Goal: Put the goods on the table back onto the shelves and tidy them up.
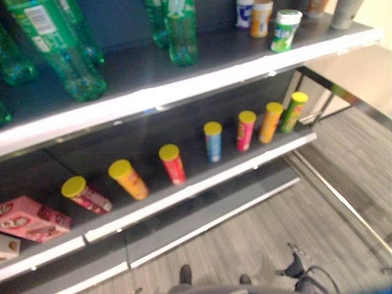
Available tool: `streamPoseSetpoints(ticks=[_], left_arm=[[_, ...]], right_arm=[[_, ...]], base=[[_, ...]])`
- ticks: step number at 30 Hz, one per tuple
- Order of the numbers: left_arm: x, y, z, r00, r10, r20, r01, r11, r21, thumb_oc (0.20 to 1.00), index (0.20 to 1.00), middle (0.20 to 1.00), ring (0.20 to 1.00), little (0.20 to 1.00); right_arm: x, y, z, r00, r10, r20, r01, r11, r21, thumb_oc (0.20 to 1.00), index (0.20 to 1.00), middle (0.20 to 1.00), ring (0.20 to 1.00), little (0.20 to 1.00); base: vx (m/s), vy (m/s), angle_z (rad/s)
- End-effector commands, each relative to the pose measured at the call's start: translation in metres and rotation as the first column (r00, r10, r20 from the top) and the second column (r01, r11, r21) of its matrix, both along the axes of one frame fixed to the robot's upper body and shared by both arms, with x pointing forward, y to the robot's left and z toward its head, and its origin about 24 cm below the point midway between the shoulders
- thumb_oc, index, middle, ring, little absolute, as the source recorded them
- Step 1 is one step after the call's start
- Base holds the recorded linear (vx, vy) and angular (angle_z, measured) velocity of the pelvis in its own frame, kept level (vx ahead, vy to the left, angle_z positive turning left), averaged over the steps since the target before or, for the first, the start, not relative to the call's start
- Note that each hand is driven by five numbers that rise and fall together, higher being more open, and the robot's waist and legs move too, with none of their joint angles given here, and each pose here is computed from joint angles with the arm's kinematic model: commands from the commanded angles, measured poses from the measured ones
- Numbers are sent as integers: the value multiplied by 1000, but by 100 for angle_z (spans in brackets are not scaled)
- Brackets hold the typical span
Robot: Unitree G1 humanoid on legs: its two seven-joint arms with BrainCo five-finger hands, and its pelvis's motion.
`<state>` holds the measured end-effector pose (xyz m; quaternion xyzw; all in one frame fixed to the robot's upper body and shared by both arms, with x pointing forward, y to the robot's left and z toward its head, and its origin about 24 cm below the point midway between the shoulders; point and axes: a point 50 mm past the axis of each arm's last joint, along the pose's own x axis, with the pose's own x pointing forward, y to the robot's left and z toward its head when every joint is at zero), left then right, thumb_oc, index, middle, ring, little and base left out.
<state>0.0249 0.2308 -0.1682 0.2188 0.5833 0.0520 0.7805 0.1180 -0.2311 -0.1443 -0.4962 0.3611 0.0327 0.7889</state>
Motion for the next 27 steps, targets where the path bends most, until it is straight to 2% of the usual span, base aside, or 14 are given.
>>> streamPoseSetpoints(ticks=[1, 19, 20, 22, 23, 25, 26, 27], left_arm=[[11, -5, -1, 999, -45, 8, 45, 999, -7, 1000, 1000, 1000, 1000, 1000], [11, -5, -1, 999, -45, 8, 45, 999, -7, 1000, 1000, 1000, 1000, 1000], [1, -6, -3, 1000, -11, -26, 11, 1000, -19, 1000, 1000, 1000, 1000, 1000], [1, -6, -3, 1000, -11, -26, 11, 1000, -19, 1000, 1000, 1000, 1000, 1000], [-20, -9, -4, 994, 73, -85, -76, 997, -34, 1000, 1000, 1000, 1000, 1000], [-35, -10, -5, 977, 176, -118, -183, 982, -43, 1000, 1000, 1000, 1000, 1000], [-35, -10, -5, 977, 177, -118, -183, 982, -43, 1000, 1000, 1000, 1000, 1000], [-48, -12, -5, 935, 330, -132, -338, 940, -41, 1000, 1000, 1000, 1000, 1000]], right_arm=[[10, -9, 6, 997, -46, 57, 46, 999, 2, 1000, 1000, 1000, 1000, 1000], [10, -9, 6, 997, -46, 57, 46, 999, 2, 1000, 1000, 1000, 1000, 1000], [8, -8, 5, 998, -52, 47, 52, 999, 12, 1000, 1000, 1000, 1000, 1000], [8, -8, 5, 998, -52, 47, 52, 999, 12, 1000, 1000, 1000, 1000, 1000], [6, -5, 3, 998, -53, 26, 52, 998, 24, 1000, 1000, 1000, 1000, 1000], [1, -4, 0, 998, -65, -1, 65, 997, 37, 1000, 1000, 1000, 1000, 1000], [1, -3, 0, 998, -65, -1, 65, 997, 37, 1000, 1000, 1000, 1000, 1000], [-6, -3, -3, 997, -77, -29, 79, 996, 47, 1000, 1000, 1000, 1000, 1000]], base=[[0, 0, 0], [0, 0, 0], [0, 0, 0], [0, 0, 0], [5, 1, 3], [4, -5, 19], [14, -12, 34], [23, -26, 28]])
